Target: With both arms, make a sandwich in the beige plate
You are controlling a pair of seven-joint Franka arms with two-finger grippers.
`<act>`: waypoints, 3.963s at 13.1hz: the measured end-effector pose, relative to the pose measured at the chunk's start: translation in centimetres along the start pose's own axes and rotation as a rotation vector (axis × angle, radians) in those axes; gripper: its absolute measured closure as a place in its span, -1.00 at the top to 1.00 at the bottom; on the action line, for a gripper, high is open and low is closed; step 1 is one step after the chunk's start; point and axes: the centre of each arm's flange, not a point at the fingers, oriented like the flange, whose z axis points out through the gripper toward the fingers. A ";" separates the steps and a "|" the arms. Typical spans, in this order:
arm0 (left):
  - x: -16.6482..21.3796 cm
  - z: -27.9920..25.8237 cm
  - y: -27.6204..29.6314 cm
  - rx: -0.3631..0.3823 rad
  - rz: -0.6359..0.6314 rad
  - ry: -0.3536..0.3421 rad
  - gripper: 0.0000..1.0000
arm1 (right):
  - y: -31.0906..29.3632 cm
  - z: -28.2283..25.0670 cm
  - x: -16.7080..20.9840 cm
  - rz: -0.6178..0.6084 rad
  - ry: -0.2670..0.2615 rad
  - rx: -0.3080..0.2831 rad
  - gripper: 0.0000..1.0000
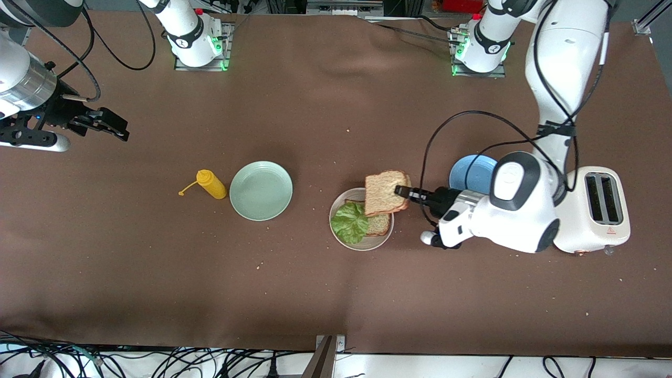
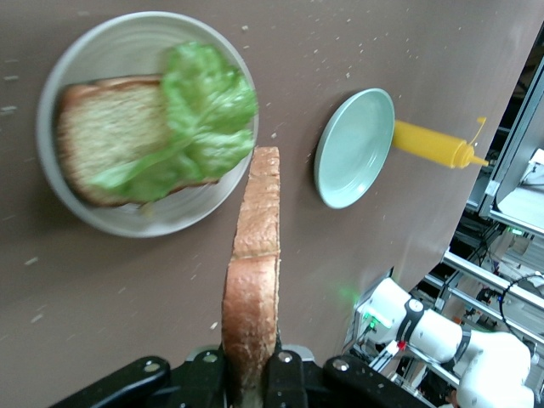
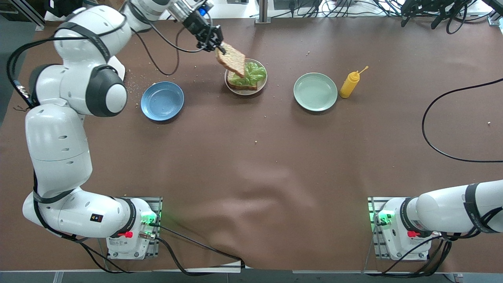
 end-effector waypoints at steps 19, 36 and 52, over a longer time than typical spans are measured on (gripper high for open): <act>3.5 -2.7 -11.0 0.287 -0.131 0.155 1.00 | 0.0 0.0 0.0 0.000 0.000 0.000 1.00; -13.3 -27.3 -10.9 0.763 -0.289 0.070 1.00 | 0.0 0.0 0.0 0.000 0.000 0.000 1.00; -24.7 -30.0 -3.3 0.783 -0.167 0.334 1.00 | -0.5 0.0 -0.1 -0.009 0.000 0.000 1.00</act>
